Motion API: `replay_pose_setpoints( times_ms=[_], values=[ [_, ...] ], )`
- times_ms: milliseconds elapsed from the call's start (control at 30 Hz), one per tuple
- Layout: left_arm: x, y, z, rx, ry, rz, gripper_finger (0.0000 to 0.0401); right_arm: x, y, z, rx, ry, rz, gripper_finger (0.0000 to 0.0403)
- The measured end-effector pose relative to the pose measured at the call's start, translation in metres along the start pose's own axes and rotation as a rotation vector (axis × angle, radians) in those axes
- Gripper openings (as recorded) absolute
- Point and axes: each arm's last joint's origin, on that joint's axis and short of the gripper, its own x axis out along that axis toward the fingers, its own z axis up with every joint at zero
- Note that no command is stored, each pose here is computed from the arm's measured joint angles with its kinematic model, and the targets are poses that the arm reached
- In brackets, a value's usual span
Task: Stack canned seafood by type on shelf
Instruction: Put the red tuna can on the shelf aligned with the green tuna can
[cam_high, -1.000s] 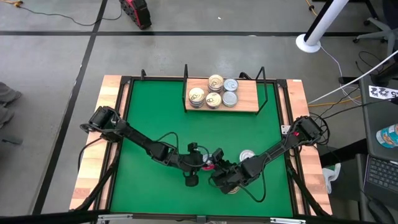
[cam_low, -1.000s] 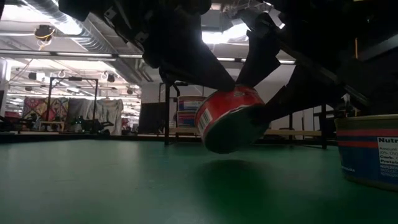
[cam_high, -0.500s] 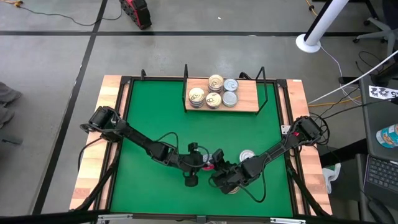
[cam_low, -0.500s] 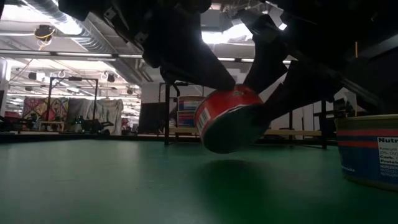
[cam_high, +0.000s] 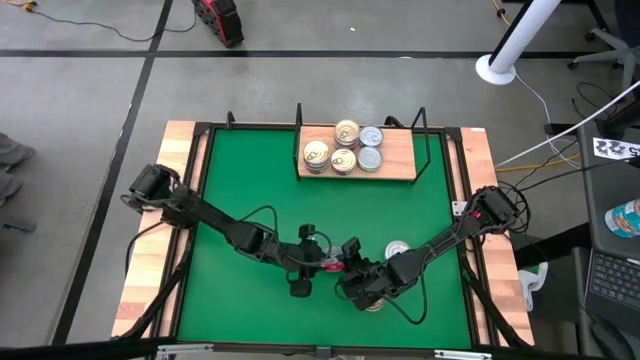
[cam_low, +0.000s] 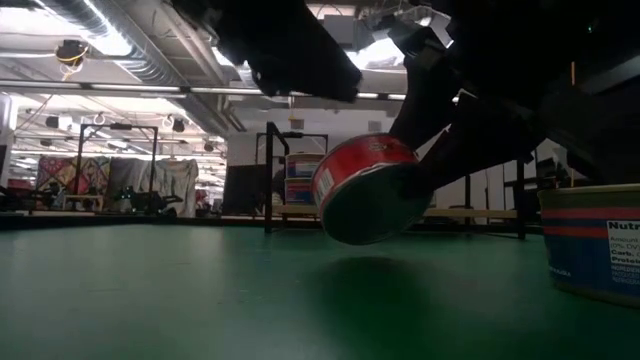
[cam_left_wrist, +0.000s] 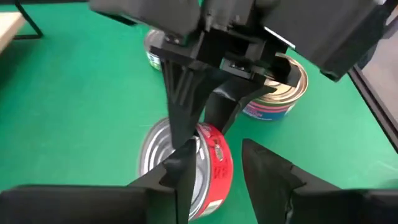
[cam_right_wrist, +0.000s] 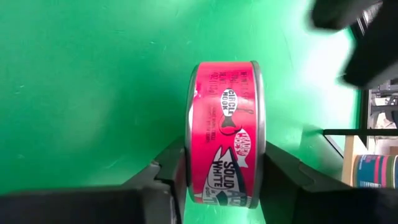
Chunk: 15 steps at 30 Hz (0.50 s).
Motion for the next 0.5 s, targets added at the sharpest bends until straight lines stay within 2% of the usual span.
replay_pose_setpoints(
  times_ms=[267, 500],
  values=[
    [-0.035, 0.01, 0.012, 0.038, 0.048, 0.01, 0.0147, -0.006, -0.006, 0.005, -0.003, 0.043, 0.008, 0.0137],
    [-0.059, 0.019, 0.017, 0.053, 0.094, 0.033, 0.0146, -0.029, -0.027, 0.016, -0.005, 0.172, 0.006, 0.0137]
  ],
)
